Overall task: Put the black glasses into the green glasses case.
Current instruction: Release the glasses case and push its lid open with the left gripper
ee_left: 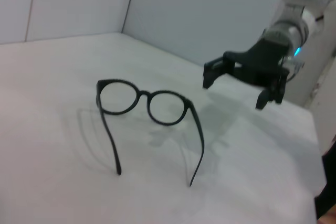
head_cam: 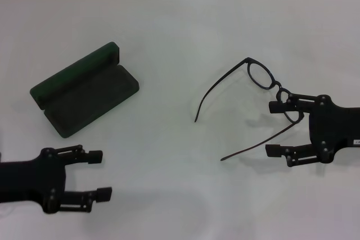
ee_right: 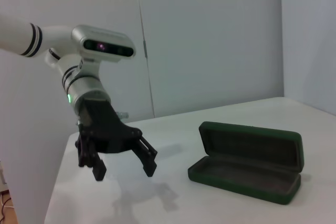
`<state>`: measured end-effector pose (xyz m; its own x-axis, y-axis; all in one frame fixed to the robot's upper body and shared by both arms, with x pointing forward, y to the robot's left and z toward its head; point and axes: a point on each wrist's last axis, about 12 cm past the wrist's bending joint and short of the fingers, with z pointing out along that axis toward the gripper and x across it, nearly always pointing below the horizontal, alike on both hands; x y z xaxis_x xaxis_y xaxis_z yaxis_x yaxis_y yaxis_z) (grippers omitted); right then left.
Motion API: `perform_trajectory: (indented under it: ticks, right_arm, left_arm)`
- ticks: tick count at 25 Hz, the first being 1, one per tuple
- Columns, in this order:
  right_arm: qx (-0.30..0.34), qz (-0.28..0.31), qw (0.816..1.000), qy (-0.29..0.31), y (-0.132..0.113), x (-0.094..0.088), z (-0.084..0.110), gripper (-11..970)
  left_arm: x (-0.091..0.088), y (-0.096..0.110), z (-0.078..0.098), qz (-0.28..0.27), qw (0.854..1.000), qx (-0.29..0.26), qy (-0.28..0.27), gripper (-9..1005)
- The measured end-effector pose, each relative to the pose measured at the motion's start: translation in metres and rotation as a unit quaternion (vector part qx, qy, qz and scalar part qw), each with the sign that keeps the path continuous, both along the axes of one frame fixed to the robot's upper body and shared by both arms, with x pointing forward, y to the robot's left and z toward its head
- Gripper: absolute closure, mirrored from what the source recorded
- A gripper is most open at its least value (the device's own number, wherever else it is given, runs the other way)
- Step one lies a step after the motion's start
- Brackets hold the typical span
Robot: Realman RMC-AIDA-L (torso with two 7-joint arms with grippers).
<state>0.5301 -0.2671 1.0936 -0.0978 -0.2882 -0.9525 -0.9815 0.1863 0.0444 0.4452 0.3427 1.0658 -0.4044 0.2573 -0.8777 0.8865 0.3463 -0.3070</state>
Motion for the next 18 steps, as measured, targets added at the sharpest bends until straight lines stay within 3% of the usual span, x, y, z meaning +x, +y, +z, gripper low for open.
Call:
perform_trajectory:
  ticks: [7,12,18]
  right_arm:
    - [0.001,0.001,1.0,0.001,0.0,0.0,0.0,75]
    - [0.001,0.0,1.0,0.002,0.0,-0.001,0.0,75]
    - [0.001,0.0,1.0,0.003,0.0,-0.001,0.0,76]
  left_arm:
    - [0.031,-0.005,0.018,0.003,0.996,0.011,0.087,134]
    - [0.051,-0.005,0.047,0.018,0.996,0.059,0.064,141]
    - [0.083,-0.012,0.1,0.042,0.991,0.128,0.017,155]
